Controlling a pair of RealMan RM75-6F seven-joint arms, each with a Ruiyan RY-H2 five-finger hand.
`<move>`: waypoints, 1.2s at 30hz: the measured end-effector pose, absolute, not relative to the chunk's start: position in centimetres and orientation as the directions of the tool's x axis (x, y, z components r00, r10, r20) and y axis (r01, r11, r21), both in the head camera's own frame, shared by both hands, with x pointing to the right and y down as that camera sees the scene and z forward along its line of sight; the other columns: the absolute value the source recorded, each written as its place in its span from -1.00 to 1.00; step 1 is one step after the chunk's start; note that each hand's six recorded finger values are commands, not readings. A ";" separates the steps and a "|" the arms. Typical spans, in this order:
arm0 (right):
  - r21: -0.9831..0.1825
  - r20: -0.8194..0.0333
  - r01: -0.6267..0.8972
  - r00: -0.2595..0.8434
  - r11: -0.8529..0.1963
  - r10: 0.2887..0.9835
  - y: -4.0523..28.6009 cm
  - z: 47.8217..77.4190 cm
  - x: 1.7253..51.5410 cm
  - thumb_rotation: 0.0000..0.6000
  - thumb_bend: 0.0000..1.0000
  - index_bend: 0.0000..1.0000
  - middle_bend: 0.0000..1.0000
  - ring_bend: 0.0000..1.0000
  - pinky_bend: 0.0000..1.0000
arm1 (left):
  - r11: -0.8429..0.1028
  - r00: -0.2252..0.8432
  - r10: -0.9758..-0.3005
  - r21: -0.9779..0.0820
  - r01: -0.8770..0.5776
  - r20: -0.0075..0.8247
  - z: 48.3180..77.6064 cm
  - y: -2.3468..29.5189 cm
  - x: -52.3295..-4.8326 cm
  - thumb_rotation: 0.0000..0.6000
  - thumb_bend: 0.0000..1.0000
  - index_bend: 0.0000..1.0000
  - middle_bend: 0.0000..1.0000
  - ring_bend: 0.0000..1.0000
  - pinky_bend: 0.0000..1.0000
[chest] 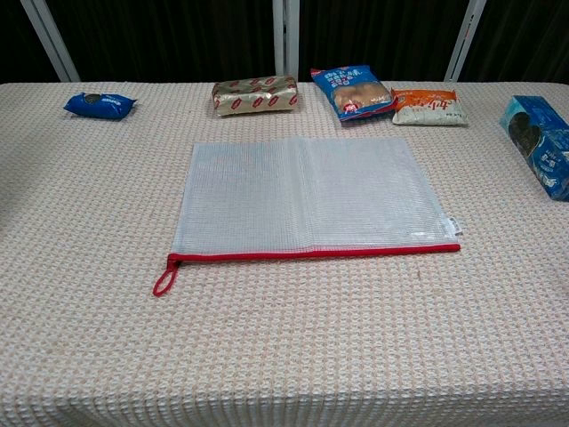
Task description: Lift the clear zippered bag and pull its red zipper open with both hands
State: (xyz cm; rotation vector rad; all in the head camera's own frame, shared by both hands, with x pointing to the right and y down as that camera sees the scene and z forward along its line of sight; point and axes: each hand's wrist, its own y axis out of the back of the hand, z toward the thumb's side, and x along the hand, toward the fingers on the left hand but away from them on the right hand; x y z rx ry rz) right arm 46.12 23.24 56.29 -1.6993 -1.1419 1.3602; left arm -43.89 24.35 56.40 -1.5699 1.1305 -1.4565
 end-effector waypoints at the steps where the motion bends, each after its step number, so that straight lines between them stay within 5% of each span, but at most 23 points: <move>1: -0.892 -0.389 0.220 0.075 -0.396 0.918 23.2 56.4 46.1 1.00 -0.66 -1.00 -1.00 -1.00 -1.00 | -0.373 -0.017 -0.926 -0.919 -0.131 0.378 56.5 24.3 -43.8 1.00 -0.59 -0.49 -0.77 -0.88 -0.79; 11: -0.856 -0.420 0.218 0.238 -0.469 0.876 21.6 57.9 41.8 1.00 -0.66 -1.00 -0.99 -1.00 -1.00 | -0.380 -0.010 -0.923 -0.916 -0.127 0.384 57.0 23.8 -43.3 1.00 -0.59 -0.49 -0.77 -0.88 -0.79; 24: -0.733 -0.462 0.113 0.640 -0.671 0.613 18.6 65.2 25.0 1.00 -0.67 -1.00 -1.00 -1.00 -1.00 | -0.367 -0.008 -0.928 -0.916 -0.162 0.374 57.2 24.3 -43.3 1.00 -0.59 -0.49 -0.77 -0.88 -0.79; 36: -0.686 -0.516 0.005 0.702 -0.728 0.491 16.5 72.6 14.8 1.00 -0.69 -1.00 -1.00 -1.00 -1.00 | -0.369 -0.020 -0.926 -0.915 -0.161 0.377 57.6 24.1 -44.3 1.00 -0.59 -0.49 -0.77 -0.87 -0.79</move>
